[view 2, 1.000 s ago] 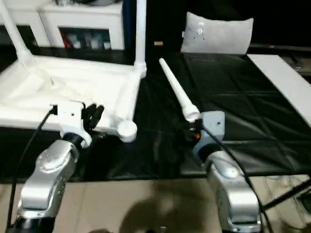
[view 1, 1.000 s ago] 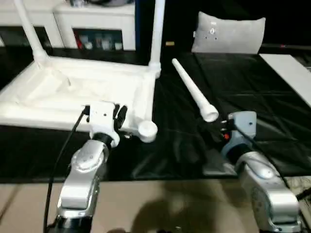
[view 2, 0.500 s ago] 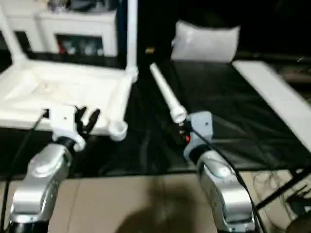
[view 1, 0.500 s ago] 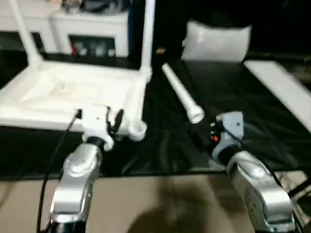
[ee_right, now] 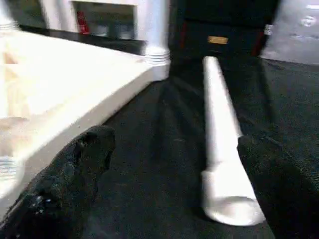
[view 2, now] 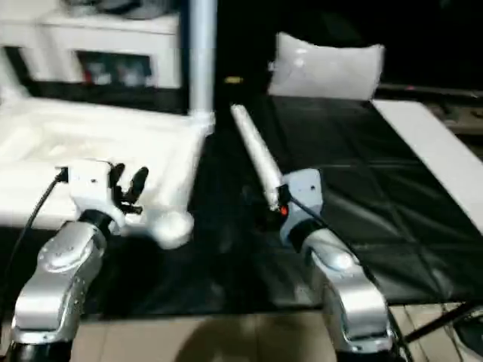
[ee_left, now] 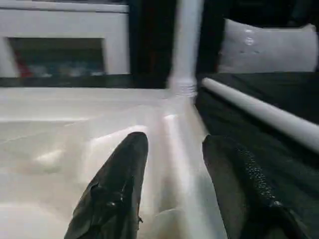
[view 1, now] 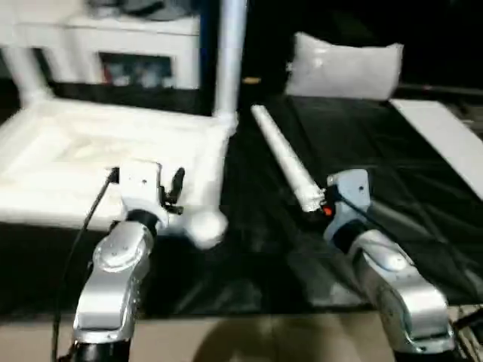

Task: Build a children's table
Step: Move to table

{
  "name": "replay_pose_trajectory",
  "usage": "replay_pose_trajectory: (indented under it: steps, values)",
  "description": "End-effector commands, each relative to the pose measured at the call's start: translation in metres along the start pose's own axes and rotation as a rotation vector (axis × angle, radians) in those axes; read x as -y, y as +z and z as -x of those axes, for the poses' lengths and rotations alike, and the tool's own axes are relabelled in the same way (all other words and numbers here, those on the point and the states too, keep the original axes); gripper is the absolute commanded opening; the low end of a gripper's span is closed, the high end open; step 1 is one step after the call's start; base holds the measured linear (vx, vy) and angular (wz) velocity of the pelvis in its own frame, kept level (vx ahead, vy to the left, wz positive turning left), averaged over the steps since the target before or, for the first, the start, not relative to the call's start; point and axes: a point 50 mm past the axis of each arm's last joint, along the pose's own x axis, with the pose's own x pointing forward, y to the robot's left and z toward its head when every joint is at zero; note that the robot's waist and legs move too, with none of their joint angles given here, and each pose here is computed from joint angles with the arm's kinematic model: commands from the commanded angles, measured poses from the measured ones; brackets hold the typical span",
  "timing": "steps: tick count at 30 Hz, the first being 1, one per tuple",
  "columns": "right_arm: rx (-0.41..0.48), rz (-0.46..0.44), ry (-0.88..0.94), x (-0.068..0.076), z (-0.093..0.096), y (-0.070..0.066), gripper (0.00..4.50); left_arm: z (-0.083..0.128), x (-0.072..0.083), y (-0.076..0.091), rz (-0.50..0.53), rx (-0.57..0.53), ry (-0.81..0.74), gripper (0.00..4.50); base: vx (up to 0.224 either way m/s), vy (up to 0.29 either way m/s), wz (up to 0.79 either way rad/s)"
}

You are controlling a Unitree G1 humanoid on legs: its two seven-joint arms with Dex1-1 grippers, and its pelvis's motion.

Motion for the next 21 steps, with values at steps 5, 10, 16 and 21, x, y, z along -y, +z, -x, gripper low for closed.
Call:
replay_pose_trajectory:
  steps: [5, 10, 16, 21]
  values:
    - [-0.027, 0.027, -0.037, 0.008, -0.005, 0.008, 4.50, -0.002, 0.004, 0.006, -0.059, 0.004, -0.064, 2.46, 0.116, -0.032, -0.09]
    - [-0.159, 0.073, -0.119, 0.029, -0.040, 0.022, 4.50, -0.006, 0.013, 0.016, -0.127, -0.015, -0.264, 2.51, 0.060, 0.028, -0.01]
    - [-0.313, 0.093, -0.125, 0.044, -0.086, 0.035, 4.50, 0.000, 0.015, 0.025, -0.173, -0.089, -0.529, 3.09, -0.053, -0.016, -0.02]
    - [-0.389, 0.067, -0.115, 0.048, -0.101, 0.038, 4.50, 0.005, 0.012, 0.031, -0.207, -0.124, -0.631, 3.42, -0.028, -0.016, -0.01]
